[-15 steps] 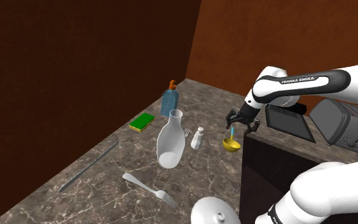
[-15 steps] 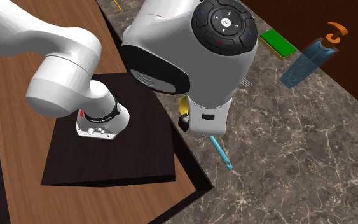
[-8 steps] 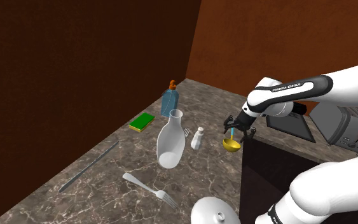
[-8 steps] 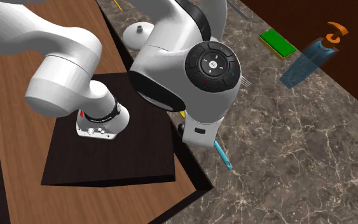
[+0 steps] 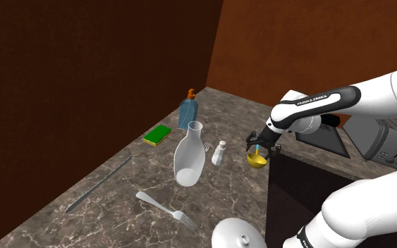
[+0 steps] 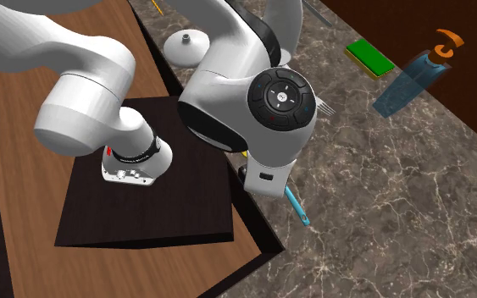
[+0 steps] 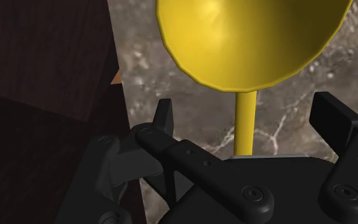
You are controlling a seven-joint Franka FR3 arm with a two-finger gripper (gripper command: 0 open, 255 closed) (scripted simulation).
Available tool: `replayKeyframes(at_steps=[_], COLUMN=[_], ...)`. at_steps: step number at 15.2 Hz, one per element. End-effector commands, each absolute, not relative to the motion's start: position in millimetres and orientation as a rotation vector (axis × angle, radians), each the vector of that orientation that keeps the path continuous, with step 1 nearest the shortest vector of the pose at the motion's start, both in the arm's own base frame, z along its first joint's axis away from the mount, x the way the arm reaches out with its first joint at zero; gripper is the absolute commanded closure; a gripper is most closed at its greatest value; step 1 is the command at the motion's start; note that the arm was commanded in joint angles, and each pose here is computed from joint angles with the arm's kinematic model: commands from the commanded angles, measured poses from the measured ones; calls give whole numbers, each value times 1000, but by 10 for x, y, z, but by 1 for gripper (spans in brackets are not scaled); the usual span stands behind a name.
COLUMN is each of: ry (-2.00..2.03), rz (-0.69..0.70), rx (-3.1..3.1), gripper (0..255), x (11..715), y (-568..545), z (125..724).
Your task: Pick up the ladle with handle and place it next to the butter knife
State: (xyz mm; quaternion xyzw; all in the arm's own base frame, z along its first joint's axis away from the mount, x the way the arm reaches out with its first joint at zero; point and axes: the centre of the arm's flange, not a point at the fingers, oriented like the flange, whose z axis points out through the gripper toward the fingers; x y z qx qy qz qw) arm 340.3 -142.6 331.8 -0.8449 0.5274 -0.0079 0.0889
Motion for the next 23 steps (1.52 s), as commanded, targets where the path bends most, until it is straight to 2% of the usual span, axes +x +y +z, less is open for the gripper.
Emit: replayKeyframes(at_steps=[1, 2, 3, 12, 23], ry=[1569, 1569, 1569, 1569, 1569], rz=[-24, -24, -24, -24, -24], rx=[-2514, -2514, -2514, -2514, -2514], gripper=[0, 0, 255, 255, 255], x=[3403, 3403, 3403, 3403, 3403], y=[-1425, -1426, -1426, -1425, -1425], z=[3317, 3317, 3317, 3317, 3898])
